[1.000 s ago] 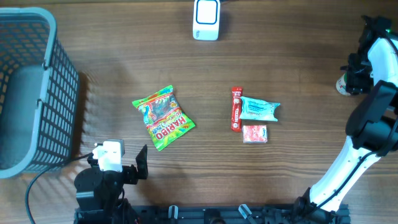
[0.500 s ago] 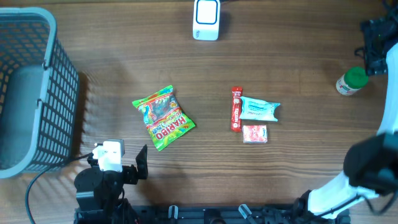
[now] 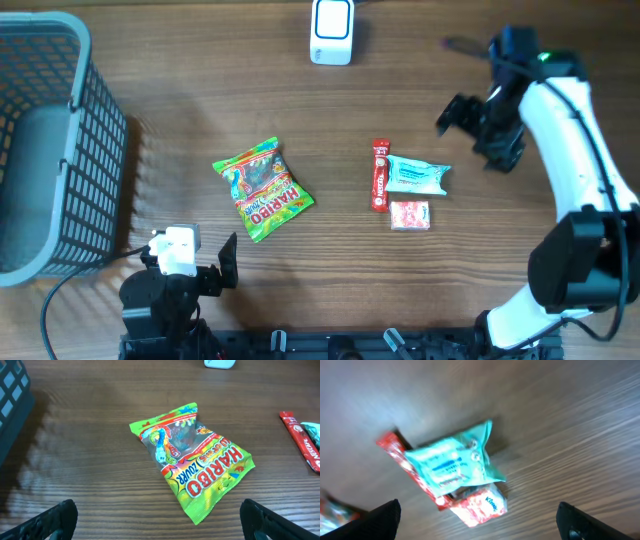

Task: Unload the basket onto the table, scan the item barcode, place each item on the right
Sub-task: 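Move the right gripper over the mint-green wipes pack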

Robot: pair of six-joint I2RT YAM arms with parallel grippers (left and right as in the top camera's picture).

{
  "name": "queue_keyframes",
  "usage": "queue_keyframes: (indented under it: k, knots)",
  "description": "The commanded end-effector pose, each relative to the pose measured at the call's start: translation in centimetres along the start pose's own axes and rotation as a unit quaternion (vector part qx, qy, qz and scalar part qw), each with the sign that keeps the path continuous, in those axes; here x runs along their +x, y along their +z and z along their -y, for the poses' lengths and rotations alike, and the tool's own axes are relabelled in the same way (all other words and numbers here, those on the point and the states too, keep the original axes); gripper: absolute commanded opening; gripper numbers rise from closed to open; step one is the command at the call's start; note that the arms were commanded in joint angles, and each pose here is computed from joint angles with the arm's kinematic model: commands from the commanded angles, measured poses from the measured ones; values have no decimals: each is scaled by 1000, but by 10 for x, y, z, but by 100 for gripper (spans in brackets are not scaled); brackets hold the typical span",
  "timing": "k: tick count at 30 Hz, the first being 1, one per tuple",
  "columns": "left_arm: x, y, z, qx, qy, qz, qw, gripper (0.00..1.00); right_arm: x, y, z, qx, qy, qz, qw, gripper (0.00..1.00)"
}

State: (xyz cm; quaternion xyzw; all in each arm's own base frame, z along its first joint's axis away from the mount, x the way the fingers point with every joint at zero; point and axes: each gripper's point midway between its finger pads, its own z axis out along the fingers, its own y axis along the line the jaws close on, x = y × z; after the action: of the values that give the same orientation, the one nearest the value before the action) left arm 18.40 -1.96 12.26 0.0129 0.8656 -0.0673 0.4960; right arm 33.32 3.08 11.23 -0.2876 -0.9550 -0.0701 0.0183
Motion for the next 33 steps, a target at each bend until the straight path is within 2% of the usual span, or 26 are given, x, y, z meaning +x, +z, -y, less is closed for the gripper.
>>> queue_keyframes:
  k: [1,7,12,15,19,20,22,24,25,28,33]
  knots:
    - [2,1,0,1,9,1,1000,100,30,41,-9,-62,-46,-78,994,100]
    - [2,1,0,1,9,1,1000,100,51,87,7,-64,-36,-103,992,95]
    - [2,1,0,1,9,1,1000,100,41,117,9,-81,-45,-58,994,95]
    - [2,1,0,1,9,1,1000,100,30,128,17,-65,-17,-24,997,91]
    - [2,1,0,1,9,1,1000,100,27,136,28,-40,26,-6,999,58]
    - [2,1,0,1,9,1,1000,100,27,136,29,-40,26,-8,999,44]
    - [2,1,0,1,9,1,1000,100,31,135,25,-49,25,-19,998,29]
    - [2,1,0,1,9,1,1000,100,39,132,18,-71,29,-43,996,8]
    - [2,1,0,1,9,1,1000,100,42,128,13,-84,32,-58,994,4]
    - [2,1,0,1,9,1,1000,100,54,101,-11,-148,42,-117,981,4]
    - [2,1,0,1,9,1,1000,100,70,24,-54,-262,73,-227,935,4]
